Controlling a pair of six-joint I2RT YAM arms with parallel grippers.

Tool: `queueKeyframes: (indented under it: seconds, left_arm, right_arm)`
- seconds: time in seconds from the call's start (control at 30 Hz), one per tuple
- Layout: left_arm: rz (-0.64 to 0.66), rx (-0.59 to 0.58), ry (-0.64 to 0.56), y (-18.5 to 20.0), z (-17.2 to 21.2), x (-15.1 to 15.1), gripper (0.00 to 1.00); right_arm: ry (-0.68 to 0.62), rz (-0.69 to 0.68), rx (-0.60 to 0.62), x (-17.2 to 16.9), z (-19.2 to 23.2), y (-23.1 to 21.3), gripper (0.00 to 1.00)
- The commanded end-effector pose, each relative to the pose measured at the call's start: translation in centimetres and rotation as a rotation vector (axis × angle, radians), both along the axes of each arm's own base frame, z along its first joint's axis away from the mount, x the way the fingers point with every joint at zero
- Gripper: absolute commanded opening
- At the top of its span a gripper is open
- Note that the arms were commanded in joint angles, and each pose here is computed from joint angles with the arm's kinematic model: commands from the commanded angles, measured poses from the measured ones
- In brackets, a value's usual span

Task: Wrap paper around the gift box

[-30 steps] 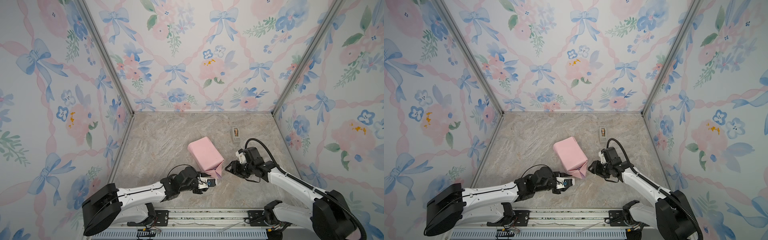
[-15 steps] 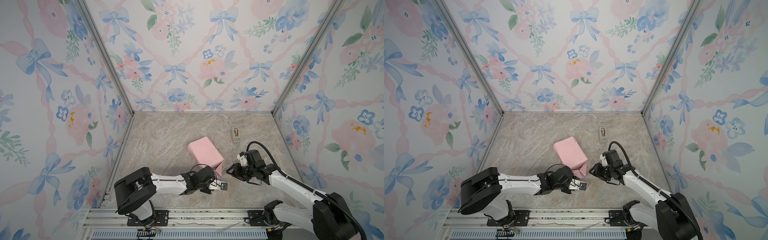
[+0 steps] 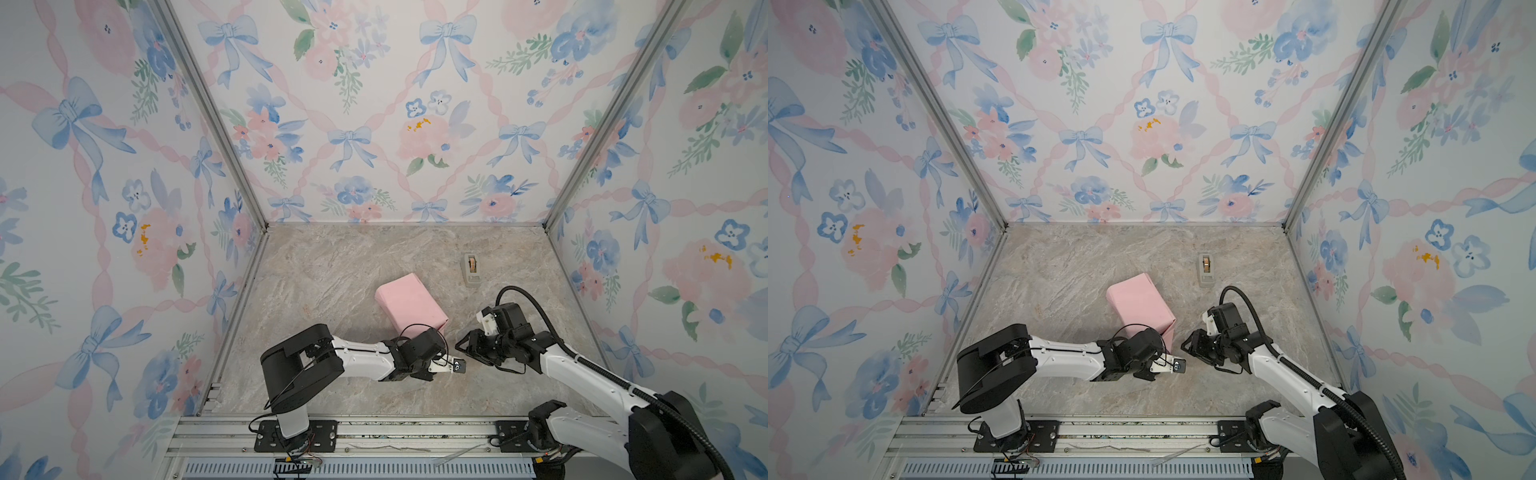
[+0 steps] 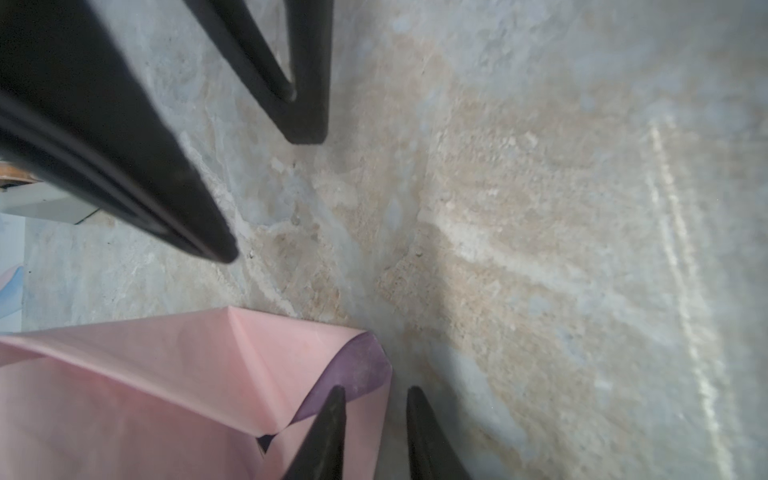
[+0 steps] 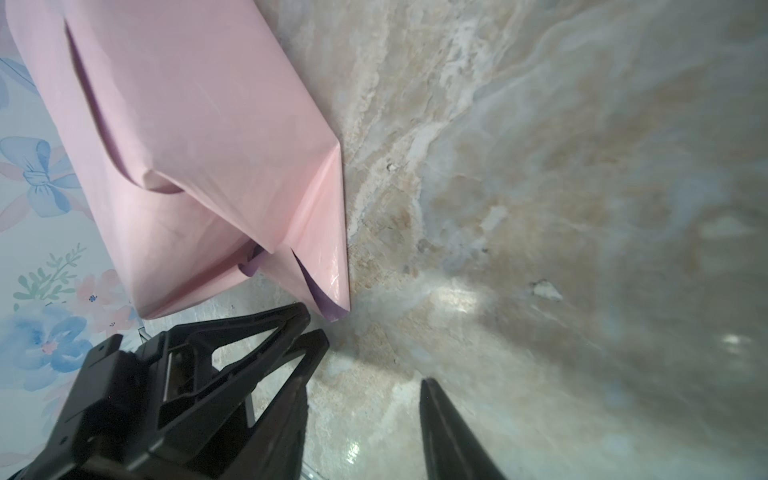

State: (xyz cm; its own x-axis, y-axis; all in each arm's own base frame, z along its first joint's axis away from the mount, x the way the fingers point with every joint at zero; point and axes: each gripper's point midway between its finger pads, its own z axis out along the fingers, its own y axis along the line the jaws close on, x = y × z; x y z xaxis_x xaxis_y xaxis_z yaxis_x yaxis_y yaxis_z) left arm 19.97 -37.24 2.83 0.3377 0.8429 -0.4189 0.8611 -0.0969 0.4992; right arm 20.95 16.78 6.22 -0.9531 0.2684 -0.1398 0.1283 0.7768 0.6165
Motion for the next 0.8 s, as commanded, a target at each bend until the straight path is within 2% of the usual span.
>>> queueKeyframes:
  seconds: [0.0, 0.27, 0.43, 0.57, 0.67, 0.77]
  left_arm:
    - [0.011, 0.036, 0.014, 0.3, -0.7, -0.1, 0.29]
    - [0.032, 0.058, 0.033, 0.8, -1.4, 0.6, 0.28]
    - [0.04, 0.076, 0.043, 1.0, -1.9, 0.9, 0.24]
    - [0.039, 0.071, 0.048, 0.8, -1.8, 1.0, 0.18]
    - [0.032, 0.067, 0.053, 0.8, -1.7, 0.9, 0.09]
    - [0.028, 0.049, 0.072, 0.7, -1.4, 0.7, 0.0]
  right_arm:
    - [0.02, 0.012, -0.007, -0.8, -0.5, -0.4, 0.47]
    - [0.026, 0.01, -0.013, -0.8, -0.9, -0.6, 0.47]
    - [0.029, 0.011, -0.014, -0.9, -1.0, -0.6, 0.47]
    - [0.029, 0.011, -0.012, -0.9, -0.9, -0.6, 0.47]
    - [0.026, 0.009, -0.004, -1.0, -1.0, -0.6, 0.49]
    - [0.017, 0.005, 0.026, -0.7, -0.9, -0.2, 0.55]
